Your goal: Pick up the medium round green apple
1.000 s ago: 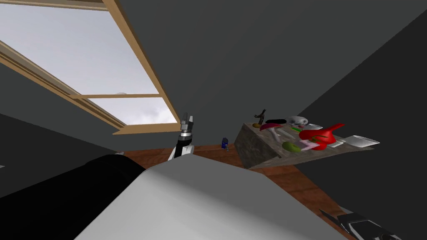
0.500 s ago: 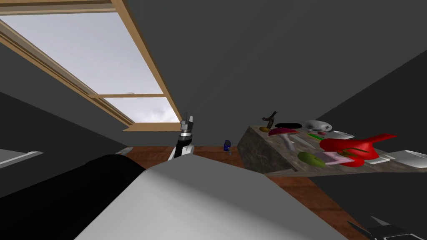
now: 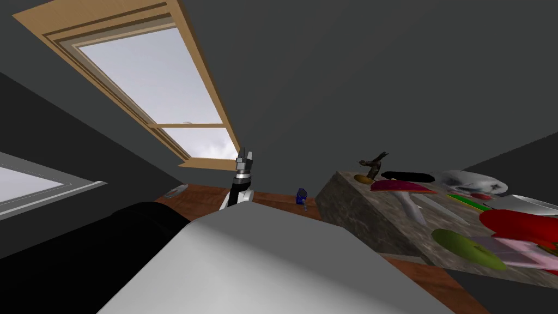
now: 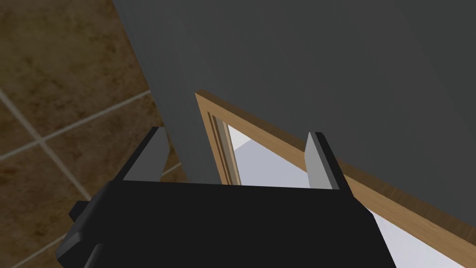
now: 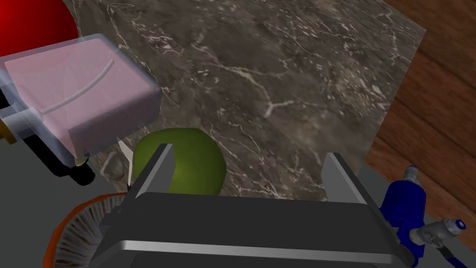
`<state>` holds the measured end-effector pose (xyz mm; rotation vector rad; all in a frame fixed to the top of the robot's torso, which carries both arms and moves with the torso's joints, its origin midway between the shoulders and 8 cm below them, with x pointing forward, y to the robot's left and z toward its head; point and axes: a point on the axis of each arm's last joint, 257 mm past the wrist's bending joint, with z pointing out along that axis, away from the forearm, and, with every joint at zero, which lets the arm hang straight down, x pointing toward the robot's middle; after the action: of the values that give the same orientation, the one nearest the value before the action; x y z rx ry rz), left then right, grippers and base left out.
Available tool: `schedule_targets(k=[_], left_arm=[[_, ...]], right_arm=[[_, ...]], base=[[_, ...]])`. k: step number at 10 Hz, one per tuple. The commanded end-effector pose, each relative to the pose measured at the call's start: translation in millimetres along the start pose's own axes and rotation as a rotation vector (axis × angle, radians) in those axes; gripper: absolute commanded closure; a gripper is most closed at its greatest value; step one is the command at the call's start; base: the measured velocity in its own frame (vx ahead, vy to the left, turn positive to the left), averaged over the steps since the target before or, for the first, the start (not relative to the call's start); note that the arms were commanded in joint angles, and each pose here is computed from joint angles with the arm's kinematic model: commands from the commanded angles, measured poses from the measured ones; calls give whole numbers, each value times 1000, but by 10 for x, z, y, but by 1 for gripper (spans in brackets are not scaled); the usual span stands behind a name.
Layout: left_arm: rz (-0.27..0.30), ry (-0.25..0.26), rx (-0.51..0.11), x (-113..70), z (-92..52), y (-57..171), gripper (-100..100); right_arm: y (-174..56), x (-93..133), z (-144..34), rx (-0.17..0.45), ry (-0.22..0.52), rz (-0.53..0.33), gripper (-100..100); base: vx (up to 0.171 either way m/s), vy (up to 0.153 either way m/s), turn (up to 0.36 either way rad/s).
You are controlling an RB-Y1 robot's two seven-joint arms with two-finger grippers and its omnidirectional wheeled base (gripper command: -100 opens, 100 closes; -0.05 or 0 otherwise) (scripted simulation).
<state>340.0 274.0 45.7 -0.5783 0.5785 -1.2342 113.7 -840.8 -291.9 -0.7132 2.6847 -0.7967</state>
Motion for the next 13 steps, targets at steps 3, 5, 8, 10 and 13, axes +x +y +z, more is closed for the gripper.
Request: schedule_targets(k=[3,5,8,10,13], left_arm=[[0,0,0,-1,0,0,0],[0,0,0,0,0,0,0],[0,0,0,0,0,0,0],[0,0,0,0,0,0,0],[0,0,0,0,0,0,0]], right_arm=[[-125,21,-76,26,16,-16,-100],[-288,36,-125,57,30,-39,-100],[-161,56,-32,50,33,-27,-100],[-111,63,9,49,35,-23,-100],[-110,61,7,48,35,-24,100]], base=[[81,-11,22],[76,4,185],[32,-17,37],[4,-80,48],[-1,-7,1]])
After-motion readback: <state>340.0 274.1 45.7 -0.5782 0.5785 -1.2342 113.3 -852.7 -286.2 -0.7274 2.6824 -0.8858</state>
